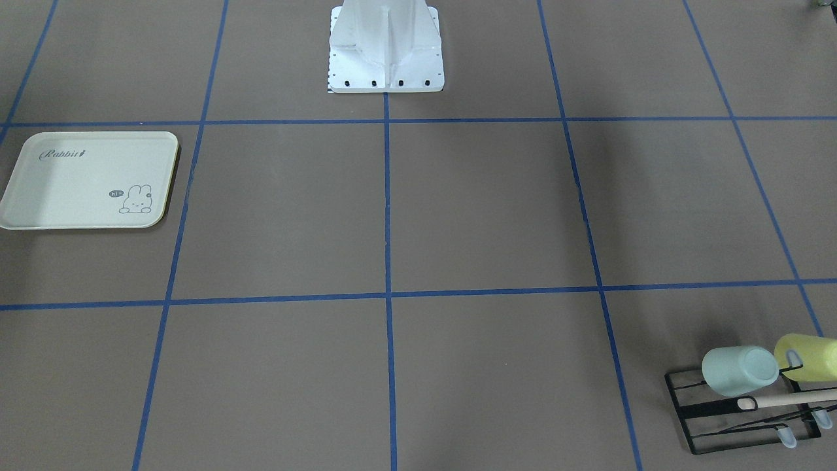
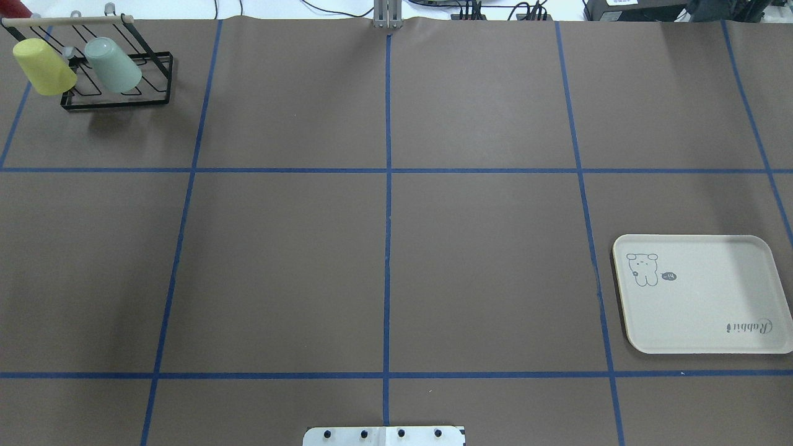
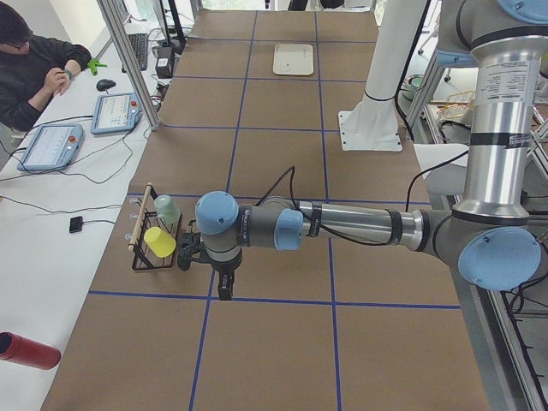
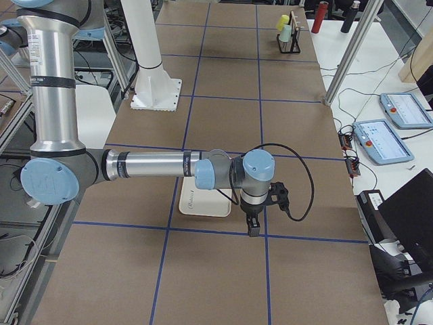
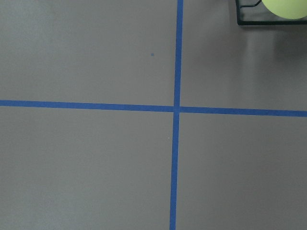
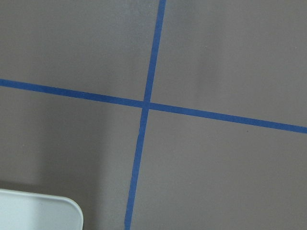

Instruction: Left arm grabs green cup and hands to right arm on tray

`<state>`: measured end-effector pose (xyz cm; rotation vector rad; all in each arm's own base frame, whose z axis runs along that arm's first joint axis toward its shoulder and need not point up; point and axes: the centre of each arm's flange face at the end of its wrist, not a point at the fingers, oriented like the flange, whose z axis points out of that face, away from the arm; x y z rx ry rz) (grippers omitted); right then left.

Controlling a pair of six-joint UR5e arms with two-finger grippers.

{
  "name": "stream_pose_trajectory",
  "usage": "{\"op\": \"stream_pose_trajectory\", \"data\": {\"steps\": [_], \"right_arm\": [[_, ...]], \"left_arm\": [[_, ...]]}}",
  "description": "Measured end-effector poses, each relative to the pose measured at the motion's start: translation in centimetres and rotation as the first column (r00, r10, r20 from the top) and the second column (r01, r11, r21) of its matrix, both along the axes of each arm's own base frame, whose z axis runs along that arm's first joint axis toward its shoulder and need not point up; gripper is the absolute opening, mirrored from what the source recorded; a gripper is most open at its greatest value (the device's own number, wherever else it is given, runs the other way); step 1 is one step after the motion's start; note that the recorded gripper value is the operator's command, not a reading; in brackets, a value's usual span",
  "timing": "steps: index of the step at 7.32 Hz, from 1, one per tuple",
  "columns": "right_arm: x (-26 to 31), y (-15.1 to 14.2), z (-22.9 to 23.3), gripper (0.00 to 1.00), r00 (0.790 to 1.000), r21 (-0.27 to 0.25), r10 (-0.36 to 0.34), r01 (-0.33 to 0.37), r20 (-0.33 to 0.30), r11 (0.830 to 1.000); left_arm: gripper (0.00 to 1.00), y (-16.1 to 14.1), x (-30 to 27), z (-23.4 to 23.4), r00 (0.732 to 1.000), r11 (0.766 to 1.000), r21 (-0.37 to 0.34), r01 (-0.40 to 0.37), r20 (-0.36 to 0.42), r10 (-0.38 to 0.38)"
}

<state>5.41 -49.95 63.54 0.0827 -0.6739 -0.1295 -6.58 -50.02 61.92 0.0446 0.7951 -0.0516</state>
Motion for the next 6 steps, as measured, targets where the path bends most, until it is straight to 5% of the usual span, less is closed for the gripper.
{"op": "stream_pose_trajectory", "data": {"steps": [6], "right_arm": [[0.0,-0.7,-2.7,1.00,1.000,0.057,0.002,-0.002,-0.003,0.998]], "left_arm": [[1.00,-0.6,0.1,-1.9,1.000,0.993,0.115,-0.004,-0.004,0.005]]}}
